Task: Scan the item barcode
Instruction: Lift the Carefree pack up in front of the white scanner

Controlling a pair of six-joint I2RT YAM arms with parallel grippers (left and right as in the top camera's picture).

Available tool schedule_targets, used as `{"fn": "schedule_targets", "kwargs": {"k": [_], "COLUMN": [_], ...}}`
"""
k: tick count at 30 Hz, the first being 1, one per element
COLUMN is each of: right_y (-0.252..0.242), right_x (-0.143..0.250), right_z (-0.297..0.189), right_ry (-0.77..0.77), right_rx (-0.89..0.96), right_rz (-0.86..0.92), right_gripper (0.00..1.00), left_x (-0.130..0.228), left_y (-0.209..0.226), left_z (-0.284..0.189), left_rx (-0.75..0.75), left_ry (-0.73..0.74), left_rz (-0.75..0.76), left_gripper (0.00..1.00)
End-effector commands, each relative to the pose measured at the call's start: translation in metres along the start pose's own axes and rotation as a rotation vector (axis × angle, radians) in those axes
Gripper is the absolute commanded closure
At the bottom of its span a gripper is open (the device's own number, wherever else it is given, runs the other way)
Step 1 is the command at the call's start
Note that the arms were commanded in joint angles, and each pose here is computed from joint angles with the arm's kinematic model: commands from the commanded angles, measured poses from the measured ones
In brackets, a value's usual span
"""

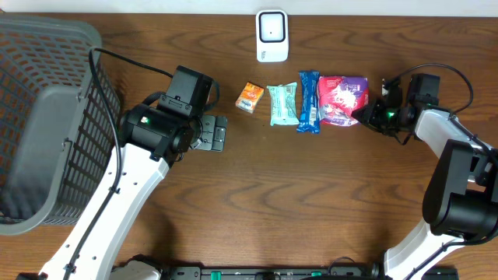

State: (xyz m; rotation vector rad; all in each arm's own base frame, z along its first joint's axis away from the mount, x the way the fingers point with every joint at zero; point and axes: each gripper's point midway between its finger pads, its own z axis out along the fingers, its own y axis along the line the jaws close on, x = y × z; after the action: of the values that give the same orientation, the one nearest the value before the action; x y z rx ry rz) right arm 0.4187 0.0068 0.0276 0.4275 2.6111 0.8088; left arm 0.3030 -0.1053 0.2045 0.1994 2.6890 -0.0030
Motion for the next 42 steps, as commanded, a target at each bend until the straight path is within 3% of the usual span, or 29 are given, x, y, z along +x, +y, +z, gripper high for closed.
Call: {"fn": "schedule_targets", "kwargs": {"k": [1, 10, 15, 24, 30, 42], "right_y": [0.029, 0.117, 0.159, 0.242, 0.28, 0.275], "right_x": [-0.016, -0.068, -0.09, -0.1, -0.102, -0.124], "right_z": [-0.013, -0.069, -0.075, -0.036, 0.007, 0.061], "right_ry": [-0.029, -0.212, -0.309, -0.46, -0.445, -0.358], "right_rx": [-0.07, -0.174, -0.271, -0.374, -0.388, -0.286], "right_rz": [0.01, -0.04, -0.023, 0.039, 0.025, 0.033], "right_gripper": [0.99, 0.99, 0.99, 0.99, 0.99, 0.99], "left_x": [0.001, 0.001, 0.001, 0.001, 0.001, 0.001], "left_y": [0.002, 0.002, 0.002, 0.002, 0.002, 0.002], "left_z": [0.002, 0.002, 0.002, 0.002, 0.002, 0.002], "left_rx": [-0.011, -0.011, -0.011, -0.011, -0.011, -0.011], "left_ry": [0.005, 0.005, 0.005, 0.005, 0.005, 0.005], "left_rz": [-0.013, -0.013, -0.013, -0.013, -0.013, -0.013], "left_gripper": [0.02, 0.02, 0.02, 0.02, 0.02, 0.02]}}
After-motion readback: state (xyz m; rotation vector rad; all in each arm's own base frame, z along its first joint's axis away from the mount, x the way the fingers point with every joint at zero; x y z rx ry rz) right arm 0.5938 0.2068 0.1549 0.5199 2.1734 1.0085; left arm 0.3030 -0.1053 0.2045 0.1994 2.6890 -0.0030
